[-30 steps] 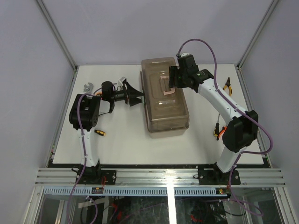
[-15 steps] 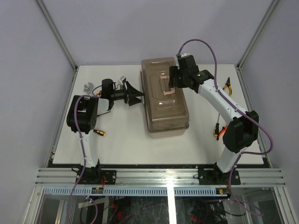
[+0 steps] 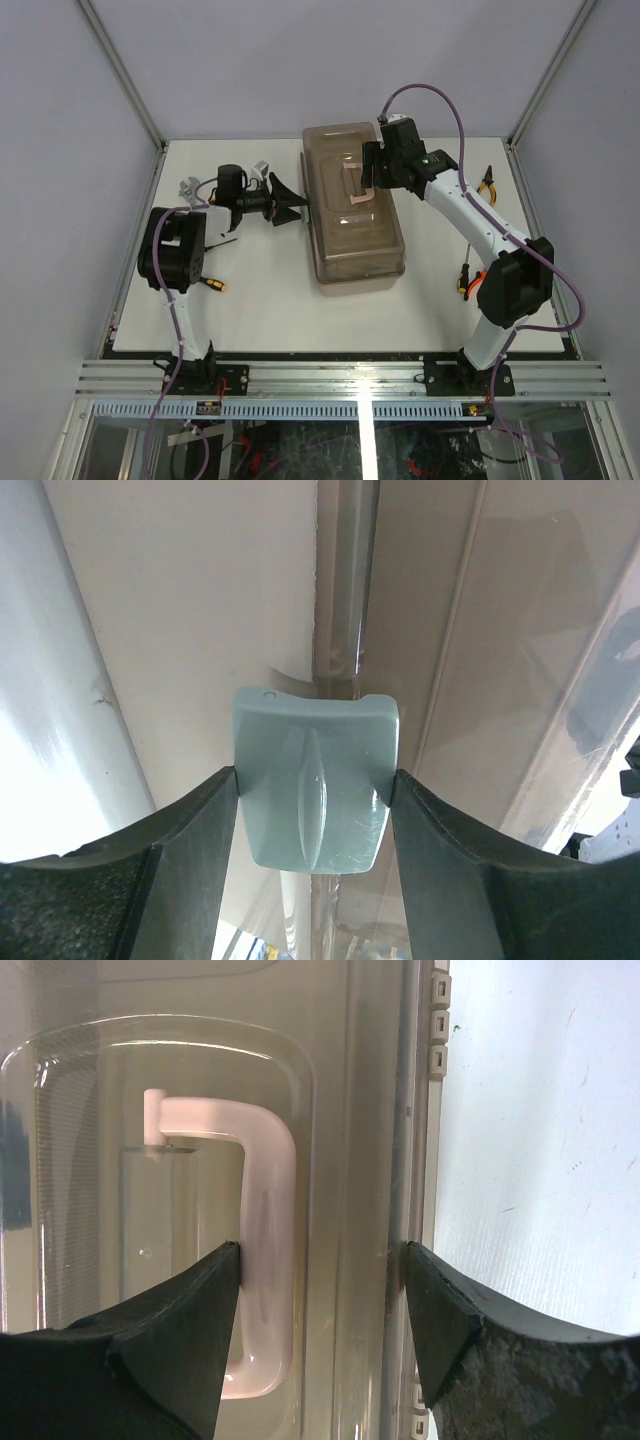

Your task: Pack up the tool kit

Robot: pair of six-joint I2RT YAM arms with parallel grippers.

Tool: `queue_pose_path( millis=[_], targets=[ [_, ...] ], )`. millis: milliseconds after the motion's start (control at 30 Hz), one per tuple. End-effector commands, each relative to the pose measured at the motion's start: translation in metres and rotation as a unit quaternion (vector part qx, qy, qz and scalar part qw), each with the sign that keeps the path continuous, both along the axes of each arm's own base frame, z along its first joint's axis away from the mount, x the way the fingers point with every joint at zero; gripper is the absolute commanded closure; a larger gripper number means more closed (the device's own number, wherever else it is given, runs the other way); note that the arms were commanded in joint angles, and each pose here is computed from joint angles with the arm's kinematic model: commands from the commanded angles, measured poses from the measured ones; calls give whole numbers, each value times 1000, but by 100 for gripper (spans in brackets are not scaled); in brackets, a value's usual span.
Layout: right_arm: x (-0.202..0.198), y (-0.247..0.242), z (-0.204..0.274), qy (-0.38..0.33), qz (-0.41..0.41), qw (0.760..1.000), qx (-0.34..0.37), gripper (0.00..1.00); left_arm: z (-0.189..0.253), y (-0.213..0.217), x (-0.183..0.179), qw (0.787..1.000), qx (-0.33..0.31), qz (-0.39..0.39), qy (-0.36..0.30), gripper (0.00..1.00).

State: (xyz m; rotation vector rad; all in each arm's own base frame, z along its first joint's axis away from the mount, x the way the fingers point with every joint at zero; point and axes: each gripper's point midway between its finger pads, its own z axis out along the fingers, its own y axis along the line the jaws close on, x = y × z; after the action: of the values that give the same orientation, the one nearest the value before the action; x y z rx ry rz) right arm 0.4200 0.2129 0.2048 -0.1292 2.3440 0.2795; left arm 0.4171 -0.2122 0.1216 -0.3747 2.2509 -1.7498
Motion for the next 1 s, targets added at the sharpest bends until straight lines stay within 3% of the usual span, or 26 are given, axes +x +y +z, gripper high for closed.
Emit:
queue_pose_path(
  millis=[0, 200, 600, 733, 967],
  targets=[
    [-88, 28, -94, 205, 82, 975, -34, 38, -21, -32, -26, 998, 37, -34, 31, 100],
    [-88, 27, -95, 206, 82, 975, -34, 38, -3, -34, -27, 999, 10, -29, 22, 100],
    [-92, 24, -93, 209, 80, 974, -36, 38, 59, -34, -37, 986, -155, -27, -51, 100],
    [-93, 24, -94, 210, 78, 974, -36, 38, 56, -36, -32, 990, -136, -29, -39, 100],
    [-93, 24, -95, 211, 78, 974, -35, 38, 30, -33, -27, 999, -33, -14, 2, 100]
  ],
)
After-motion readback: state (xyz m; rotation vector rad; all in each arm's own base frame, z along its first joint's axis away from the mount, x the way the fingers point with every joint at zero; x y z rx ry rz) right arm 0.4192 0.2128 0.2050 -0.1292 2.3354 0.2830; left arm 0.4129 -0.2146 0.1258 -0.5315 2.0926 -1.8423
